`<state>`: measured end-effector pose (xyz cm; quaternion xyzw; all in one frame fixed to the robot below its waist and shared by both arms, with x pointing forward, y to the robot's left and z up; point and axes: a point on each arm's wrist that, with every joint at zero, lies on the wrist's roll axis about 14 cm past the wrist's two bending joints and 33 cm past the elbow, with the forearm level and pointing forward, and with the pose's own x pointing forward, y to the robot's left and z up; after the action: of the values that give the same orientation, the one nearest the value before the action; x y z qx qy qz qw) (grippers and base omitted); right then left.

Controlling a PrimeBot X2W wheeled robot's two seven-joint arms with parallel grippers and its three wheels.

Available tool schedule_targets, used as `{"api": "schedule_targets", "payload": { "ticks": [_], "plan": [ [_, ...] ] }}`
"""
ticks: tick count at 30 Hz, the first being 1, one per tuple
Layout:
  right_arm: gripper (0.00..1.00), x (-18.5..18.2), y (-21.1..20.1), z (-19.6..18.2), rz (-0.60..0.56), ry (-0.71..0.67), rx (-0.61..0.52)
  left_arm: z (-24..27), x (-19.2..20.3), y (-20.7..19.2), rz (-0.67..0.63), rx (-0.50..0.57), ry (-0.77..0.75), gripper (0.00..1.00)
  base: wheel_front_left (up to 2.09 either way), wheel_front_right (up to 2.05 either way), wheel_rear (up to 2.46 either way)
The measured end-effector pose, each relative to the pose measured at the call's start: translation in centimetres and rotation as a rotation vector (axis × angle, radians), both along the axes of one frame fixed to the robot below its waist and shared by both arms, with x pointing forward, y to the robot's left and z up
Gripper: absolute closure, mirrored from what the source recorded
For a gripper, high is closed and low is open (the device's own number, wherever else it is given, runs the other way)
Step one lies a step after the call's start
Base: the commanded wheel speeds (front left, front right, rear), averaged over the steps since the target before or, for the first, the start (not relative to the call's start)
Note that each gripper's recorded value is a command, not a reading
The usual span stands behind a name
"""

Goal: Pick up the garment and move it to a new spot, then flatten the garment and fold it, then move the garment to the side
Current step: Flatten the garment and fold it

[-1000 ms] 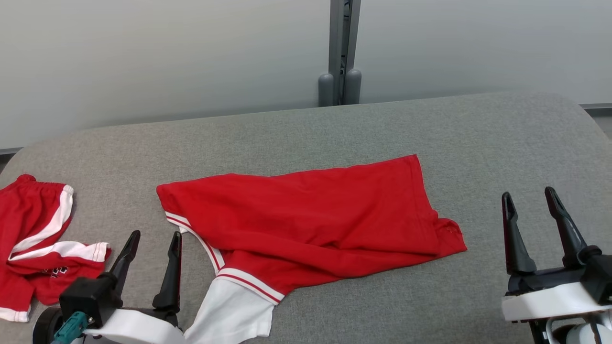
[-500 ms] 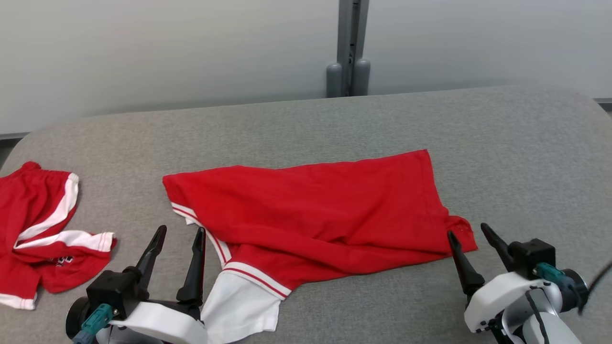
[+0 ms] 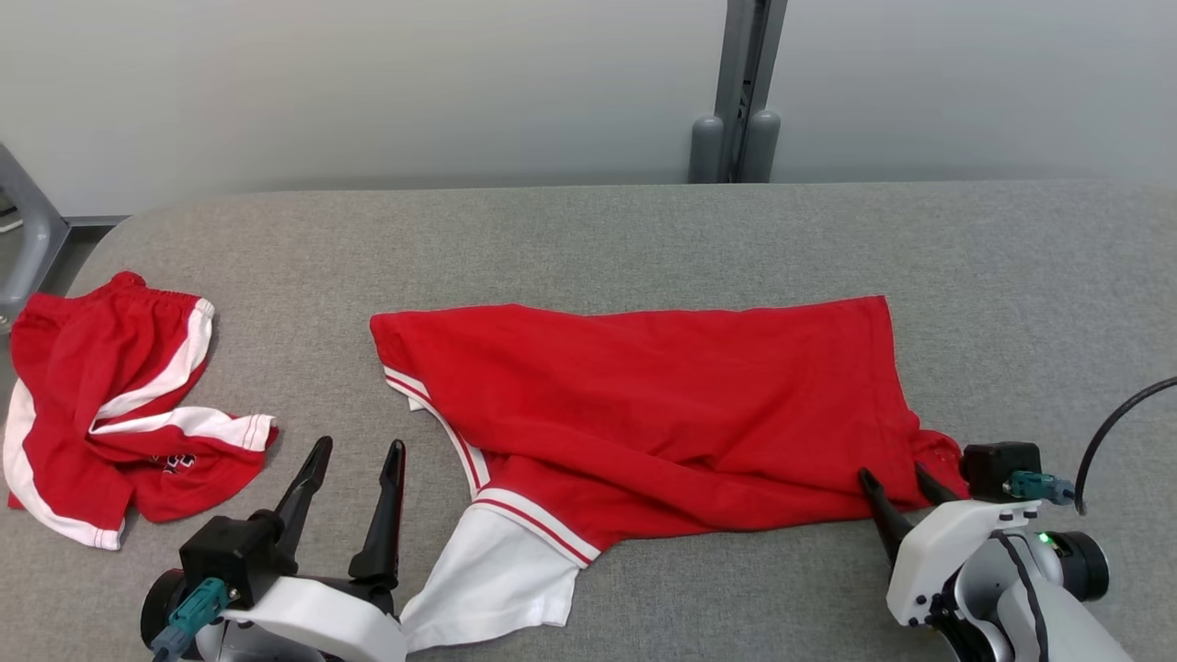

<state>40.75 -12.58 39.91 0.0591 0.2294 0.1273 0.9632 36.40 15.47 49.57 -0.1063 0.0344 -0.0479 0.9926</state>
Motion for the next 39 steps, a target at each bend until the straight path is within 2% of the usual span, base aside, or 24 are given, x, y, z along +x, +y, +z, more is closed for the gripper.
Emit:
{"api": "schedule_targets", "payload": {
  "ticks": [5, 9, 12, 18, 25, 30, 35, 37, 38, 39],
  "plan": [
    [1.0, -0.4, 1.2, -1.0, 0.01, 0.077, 0.052, -0.2, -0.2, 0.4, 0.013, -0.001, 0.008, 0.0, 0.0, 0.0, 0.0],
    [1.0, 0.3, 1.2, -0.3, 0.008, 0.083, 0.082, -0.3, -0.2, 0.5, 0.017, -0.001, 0.01, 0.0, 0.0, 0.0, 0.0],
    [1.0, 2.1, 1.6, 2.0, 0.007, 0.03, 0.129, -0.4, -0.1, 0.4, 0.015, -0.005, 0.014, 0.0, 0.0, 0.0, 0.0],
    [1.0, 6.5, -0.3, 5.4, -0.016, -0.05, 0.123, -0.9, 0.7, 0.0, -0.002, -0.017, 0.027, 0.0, 0.0, 0.0, 0.0],
    [1.0, 10.8, -1.9, 4.8, -0.056, -0.022, 0.107, -2.0, 2.0, 0.7, 0.01, -0.016, 0.051, 0.0, 0.0, 0.0, 0.0],
    [1.0, 13.5, -1.6, 3.8, -0.064, 0.003, 0.111, -3.1, 2.6, 1.5, 0.028, -0.01, 0.076, 0.0, 0.0, 0.0, 0.0],
    [1.0, 16.0, -1.2, 4.2, -0.068, -0.029, 0.11, -4.1, 2.7, 2.3, 0.049, -0.005, 0.102, 0.0, 0.0, 0.0, 0.0],
    [0.5, 16.1, -1.1, 4.0, -0.065, -0.03, 0.095, -4.2, 2.7, 2.4, 0.052, -0.003, 0.104, 0.0, 0.0, 0.0, 0.0],
    [0.08, 16.2, -1.4, 4.2, -0.07, -0.046, 0.089, -4.2, 2.7, 2.3, 0.052, -0.002, 0.104, 0.0, 0.0, 0.0, 0.0],
    [0.0, 16.4, -1.8, 4.8, -0.082, -0.074, 0.082, -4.2, 2.7, 2.2, 0.048, -0.003, 0.102, 0.0, 0.0, 0.0, 0.0]
  ]
}}
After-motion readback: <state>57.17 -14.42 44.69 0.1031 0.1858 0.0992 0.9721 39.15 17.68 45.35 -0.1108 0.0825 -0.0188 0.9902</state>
